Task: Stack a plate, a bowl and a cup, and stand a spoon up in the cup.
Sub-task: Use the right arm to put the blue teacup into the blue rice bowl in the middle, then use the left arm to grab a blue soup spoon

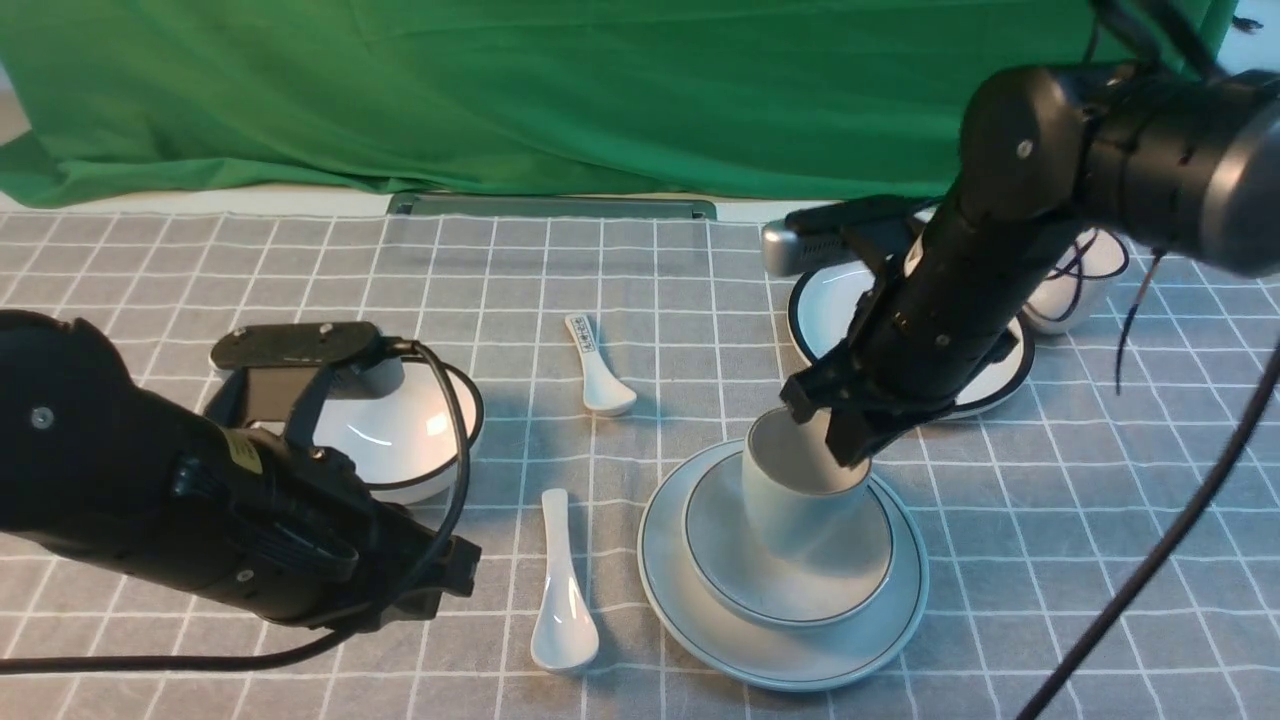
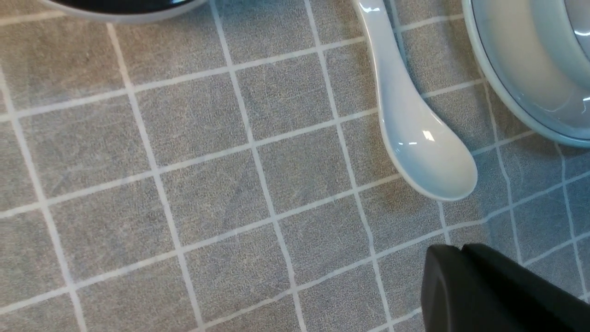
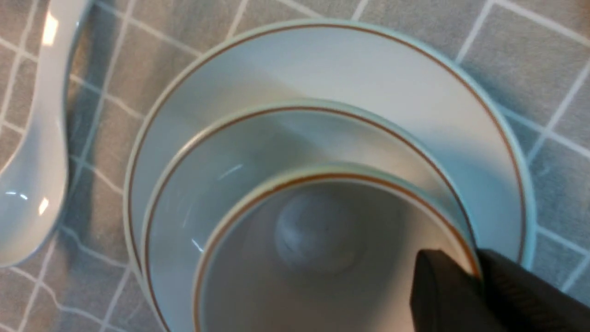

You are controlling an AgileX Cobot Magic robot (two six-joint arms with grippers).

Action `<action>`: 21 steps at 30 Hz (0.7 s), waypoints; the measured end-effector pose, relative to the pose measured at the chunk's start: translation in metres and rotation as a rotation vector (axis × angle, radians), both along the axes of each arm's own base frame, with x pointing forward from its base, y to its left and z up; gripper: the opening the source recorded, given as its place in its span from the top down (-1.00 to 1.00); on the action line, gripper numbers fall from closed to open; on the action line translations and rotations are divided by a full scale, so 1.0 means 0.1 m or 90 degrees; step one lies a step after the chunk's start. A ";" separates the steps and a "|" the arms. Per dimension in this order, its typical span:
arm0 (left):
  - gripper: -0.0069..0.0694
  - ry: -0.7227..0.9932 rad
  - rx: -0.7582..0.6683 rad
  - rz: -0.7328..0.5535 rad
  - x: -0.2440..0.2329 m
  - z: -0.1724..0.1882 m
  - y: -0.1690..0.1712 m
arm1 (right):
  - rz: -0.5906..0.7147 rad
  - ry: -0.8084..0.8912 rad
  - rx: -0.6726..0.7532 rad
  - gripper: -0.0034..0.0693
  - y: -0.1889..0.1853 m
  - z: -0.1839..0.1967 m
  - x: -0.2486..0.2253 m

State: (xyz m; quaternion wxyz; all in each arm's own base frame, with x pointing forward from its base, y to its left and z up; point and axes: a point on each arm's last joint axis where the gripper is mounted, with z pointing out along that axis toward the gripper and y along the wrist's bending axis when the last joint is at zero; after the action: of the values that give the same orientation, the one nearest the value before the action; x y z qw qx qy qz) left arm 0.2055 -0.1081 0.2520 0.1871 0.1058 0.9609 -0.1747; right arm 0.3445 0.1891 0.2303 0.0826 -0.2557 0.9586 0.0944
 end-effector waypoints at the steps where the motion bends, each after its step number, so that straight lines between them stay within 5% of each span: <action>1: 0.82 0.000 0.000 0.000 0.00 0.00 0.00 | 0.002 0.002 -0.001 0.62 0.02 -0.02 0.00; 4: 0.82 0.000 0.000 0.000 0.00 0.00 0.00 | 0.004 0.003 0.000 0.48 0.04 -0.04 -0.01; 10: 0.82 0.009 0.002 -0.003 0.02 0.01 -0.01 | 0.014 0.019 -0.008 -0.34 0.04 -0.02 -0.05; 13: 0.82 0.021 0.004 -0.011 0.12 0.06 -0.07 | 0.035 0.016 -0.020 -0.42 -0.01 0.15 -0.11; 15: 0.82 0.022 0.005 -0.017 0.23 0.09 -0.14 | 0.044 -0.007 -0.026 -0.33 -0.06 0.33 -0.16; 21: 0.82 0.082 0.085 -0.037 0.61 -0.01 -0.54 | 0.040 -0.159 -0.051 0.64 -0.47 1.30 -0.68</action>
State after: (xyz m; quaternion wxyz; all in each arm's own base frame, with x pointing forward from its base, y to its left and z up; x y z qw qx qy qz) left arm 0.2668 -0.1624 0.2507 0.1121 0.1346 0.9769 -0.1221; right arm 0.2763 0.1423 0.3604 0.1884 -0.2982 0.9354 0.0263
